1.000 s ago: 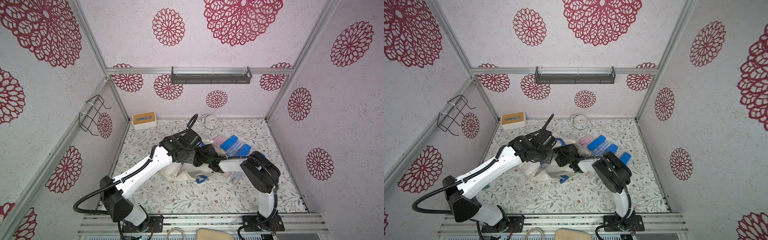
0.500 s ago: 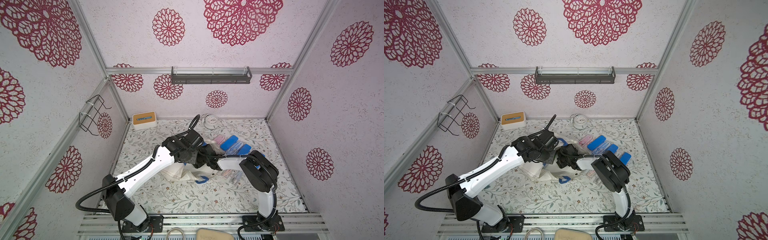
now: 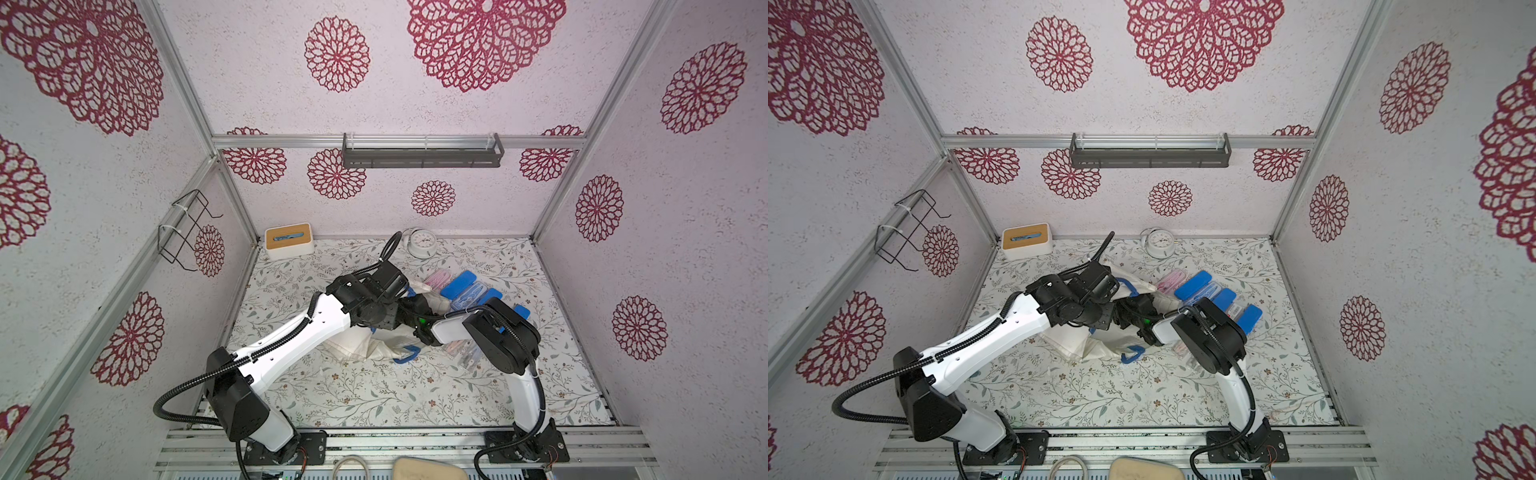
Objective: Take out the compass set from the canvas bag
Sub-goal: Pick up the compass set from the canvas bag.
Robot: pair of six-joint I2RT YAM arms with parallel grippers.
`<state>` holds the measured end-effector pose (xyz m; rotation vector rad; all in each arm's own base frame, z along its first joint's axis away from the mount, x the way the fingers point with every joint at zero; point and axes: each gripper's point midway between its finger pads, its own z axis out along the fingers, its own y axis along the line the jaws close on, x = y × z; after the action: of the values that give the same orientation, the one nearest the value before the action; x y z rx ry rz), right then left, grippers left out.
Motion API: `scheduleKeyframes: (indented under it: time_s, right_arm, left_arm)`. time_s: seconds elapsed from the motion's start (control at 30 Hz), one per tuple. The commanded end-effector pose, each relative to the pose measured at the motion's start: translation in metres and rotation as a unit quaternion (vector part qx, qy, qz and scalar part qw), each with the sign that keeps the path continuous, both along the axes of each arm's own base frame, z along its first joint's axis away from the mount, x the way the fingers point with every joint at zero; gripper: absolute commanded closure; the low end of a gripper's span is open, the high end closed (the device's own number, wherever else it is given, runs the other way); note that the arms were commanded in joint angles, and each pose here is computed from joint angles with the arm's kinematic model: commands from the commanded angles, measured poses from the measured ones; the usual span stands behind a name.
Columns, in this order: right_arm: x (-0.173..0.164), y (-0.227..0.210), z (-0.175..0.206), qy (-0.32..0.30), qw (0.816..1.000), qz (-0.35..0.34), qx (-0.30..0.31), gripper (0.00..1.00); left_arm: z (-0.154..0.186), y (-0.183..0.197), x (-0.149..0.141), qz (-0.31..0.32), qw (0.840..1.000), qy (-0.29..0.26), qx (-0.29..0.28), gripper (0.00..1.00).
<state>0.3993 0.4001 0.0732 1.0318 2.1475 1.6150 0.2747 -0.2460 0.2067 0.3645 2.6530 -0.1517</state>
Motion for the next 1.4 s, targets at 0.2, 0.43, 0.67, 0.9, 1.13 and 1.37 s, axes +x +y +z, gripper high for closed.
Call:
scheduleKeyframes:
  time_s: [0.2, 0.43, 0.67, 0.9, 1.13, 1.37]
  right_arm:
    - [0.028, -0.001, 0.000, -0.006, 1.000, -0.011, 0.006, 0.80]
    - [0.013, 0.001, 0.032, -0.037, 0.999, 0.033, 0.002, 0.89]
    - [-0.020, 0.009, 0.069, -0.066, 0.993, 0.096, -0.011, 0.93]
    - [-0.045, 0.004, 0.117, -0.109, 0.985, 0.127, -0.033, 0.93]
    - [-0.063, -0.021, 0.167, -0.158, 0.978, 0.122, -0.054, 0.92]
    - [-0.080, -0.048, 0.210, -0.209, 0.969, 0.122, -0.051, 0.92]
  left_arm:
    - [0.010, 0.002, -0.005, 0.007, 1.000, -0.005, -0.014, 1.00]
    - [0.005, 0.029, 0.007, 0.077, 0.997, 0.000, -0.025, 1.00]
    - [0.004, 0.073, 0.014, 0.171, 0.984, -0.012, -0.054, 1.00]
    - [0.009, 0.101, 0.012, 0.190, 0.980, -0.022, -0.049, 1.00]
    - [0.007, 0.120, 0.007, 0.193, 0.980, -0.020, -0.048, 1.00]
    - [0.009, 0.139, 0.004, 0.200, 0.979, -0.023, -0.038, 1.00]
